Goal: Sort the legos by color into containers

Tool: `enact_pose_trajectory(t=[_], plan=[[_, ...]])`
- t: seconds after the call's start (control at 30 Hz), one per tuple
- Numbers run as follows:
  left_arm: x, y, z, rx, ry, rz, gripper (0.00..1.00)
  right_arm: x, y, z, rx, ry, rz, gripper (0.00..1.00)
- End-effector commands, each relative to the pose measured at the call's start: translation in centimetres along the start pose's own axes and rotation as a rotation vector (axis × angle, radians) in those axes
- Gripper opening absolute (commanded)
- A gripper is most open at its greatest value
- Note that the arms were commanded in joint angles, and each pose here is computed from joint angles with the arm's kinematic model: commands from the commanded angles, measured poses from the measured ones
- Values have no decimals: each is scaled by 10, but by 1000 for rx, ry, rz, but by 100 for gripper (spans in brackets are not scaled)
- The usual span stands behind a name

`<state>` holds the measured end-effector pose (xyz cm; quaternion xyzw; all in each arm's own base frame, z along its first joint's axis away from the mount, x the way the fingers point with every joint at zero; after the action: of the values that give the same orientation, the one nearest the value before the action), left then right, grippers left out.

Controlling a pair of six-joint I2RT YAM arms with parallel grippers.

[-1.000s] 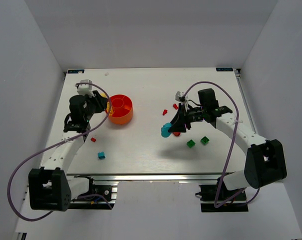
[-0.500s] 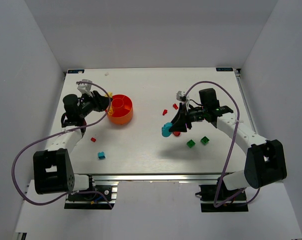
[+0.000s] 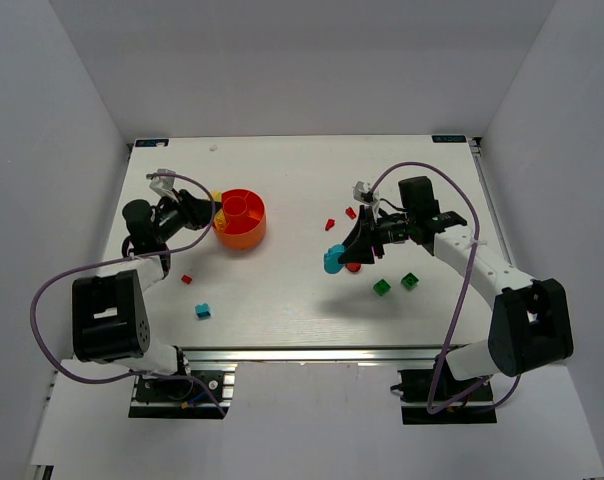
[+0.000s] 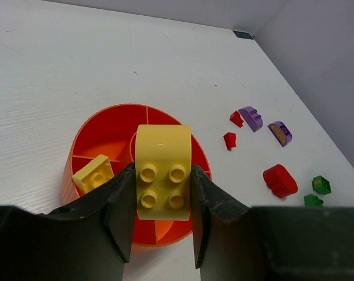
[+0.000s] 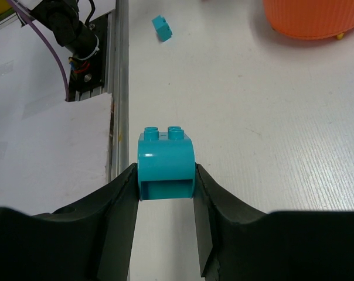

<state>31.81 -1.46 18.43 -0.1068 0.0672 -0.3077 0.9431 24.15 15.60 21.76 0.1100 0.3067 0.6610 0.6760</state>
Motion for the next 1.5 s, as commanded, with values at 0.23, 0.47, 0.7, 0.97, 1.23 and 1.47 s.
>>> enact_pose_trajectory(t=[0.23, 0.47, 0.7, 0.97, 1.23, 1.47], plan=[[4, 6, -4, -8, -54, -63, 18, 1, -4, -6, 14, 6, 28, 0], [7, 10, -8, -20, -49, -54, 23, 2, -5, -8, 20, 11, 32, 0], [8, 13, -14, -35, -33, -35, 37, 2, -5, -8, 24, 11, 34, 0], [11, 17, -15, -46, -20, -21, 48, 2, -4, -7, 21, 10, 40, 0], [11, 22, -14, -47, -14, -5, 57, 2, -3, -7, 21, 9, 45, 0], [12, 23, -7, -39, -21, -5, 61, 2, -2, -6, 14, 10, 49, 0]])
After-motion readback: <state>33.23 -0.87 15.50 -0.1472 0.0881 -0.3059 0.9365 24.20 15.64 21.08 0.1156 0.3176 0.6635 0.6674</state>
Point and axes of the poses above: each gripper's point midway between its finger pads, its own x axis out along the fingers, its own y axis along the line the jaws close on, z = x × y, the point moved 10 cm from there along -x, back along the fingers, and after that the axes turned 13 degrees about x, right-handed, at the moved point
